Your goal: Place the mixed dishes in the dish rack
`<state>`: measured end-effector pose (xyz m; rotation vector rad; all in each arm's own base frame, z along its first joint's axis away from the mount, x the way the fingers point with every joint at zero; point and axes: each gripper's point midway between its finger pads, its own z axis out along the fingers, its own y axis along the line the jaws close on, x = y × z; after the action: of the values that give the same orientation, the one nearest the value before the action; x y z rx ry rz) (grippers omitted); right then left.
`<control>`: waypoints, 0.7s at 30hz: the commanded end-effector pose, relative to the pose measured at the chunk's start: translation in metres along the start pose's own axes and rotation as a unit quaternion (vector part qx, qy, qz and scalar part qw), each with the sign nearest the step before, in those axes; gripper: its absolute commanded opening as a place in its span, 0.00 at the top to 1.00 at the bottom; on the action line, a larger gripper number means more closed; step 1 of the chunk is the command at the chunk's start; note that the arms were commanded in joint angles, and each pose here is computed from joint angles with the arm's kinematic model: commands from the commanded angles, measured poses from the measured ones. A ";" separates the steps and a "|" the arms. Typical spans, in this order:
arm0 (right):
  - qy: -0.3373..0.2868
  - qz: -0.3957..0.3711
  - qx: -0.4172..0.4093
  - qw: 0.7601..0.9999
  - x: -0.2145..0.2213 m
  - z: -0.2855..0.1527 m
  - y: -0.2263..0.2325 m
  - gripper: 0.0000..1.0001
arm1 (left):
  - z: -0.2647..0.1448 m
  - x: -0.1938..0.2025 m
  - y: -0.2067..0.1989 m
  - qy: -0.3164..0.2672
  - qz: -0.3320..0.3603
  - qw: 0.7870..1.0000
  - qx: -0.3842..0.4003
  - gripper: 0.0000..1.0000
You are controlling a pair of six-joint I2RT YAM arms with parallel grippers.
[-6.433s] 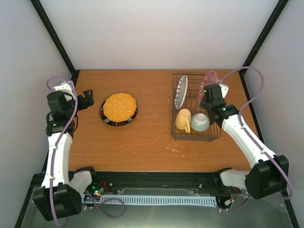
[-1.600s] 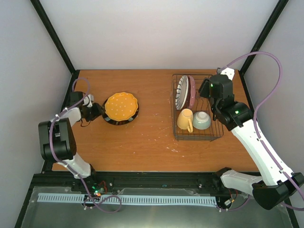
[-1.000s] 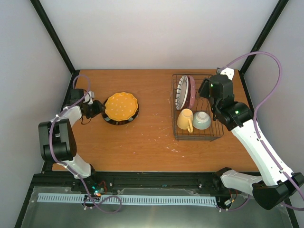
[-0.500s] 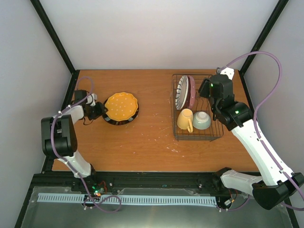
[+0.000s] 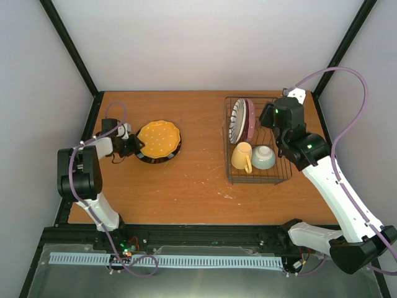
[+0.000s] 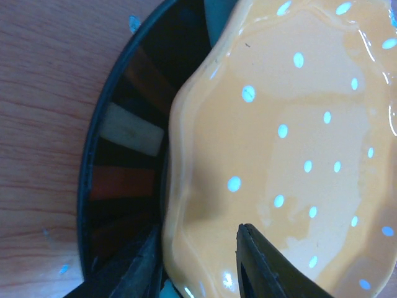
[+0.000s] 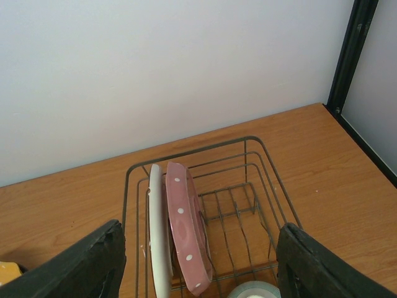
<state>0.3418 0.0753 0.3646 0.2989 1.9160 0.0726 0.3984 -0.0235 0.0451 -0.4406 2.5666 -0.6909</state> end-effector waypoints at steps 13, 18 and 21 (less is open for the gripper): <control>-0.010 -0.002 0.002 1.000 -0.007 -0.002 -0.001 0.35 | 0.021 0.009 0.001 0.025 -0.004 1.000 0.011 0.99; -0.008 0.000 -0.006 1.000 -0.004 0.000 0.002 0.35 | 0.011 0.001 -0.010 0.007 0.007 1.000 0.025 0.99; -0.007 0.002 -0.029 1.000 -0.004 0.000 0.010 0.35 | 0.001 -0.007 -0.021 -0.008 0.017 0.999 0.038 0.99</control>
<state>0.3428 0.0772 0.3655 0.2926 1.9129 0.0830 0.4062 -0.0335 0.0367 -0.4605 2.5631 -0.7575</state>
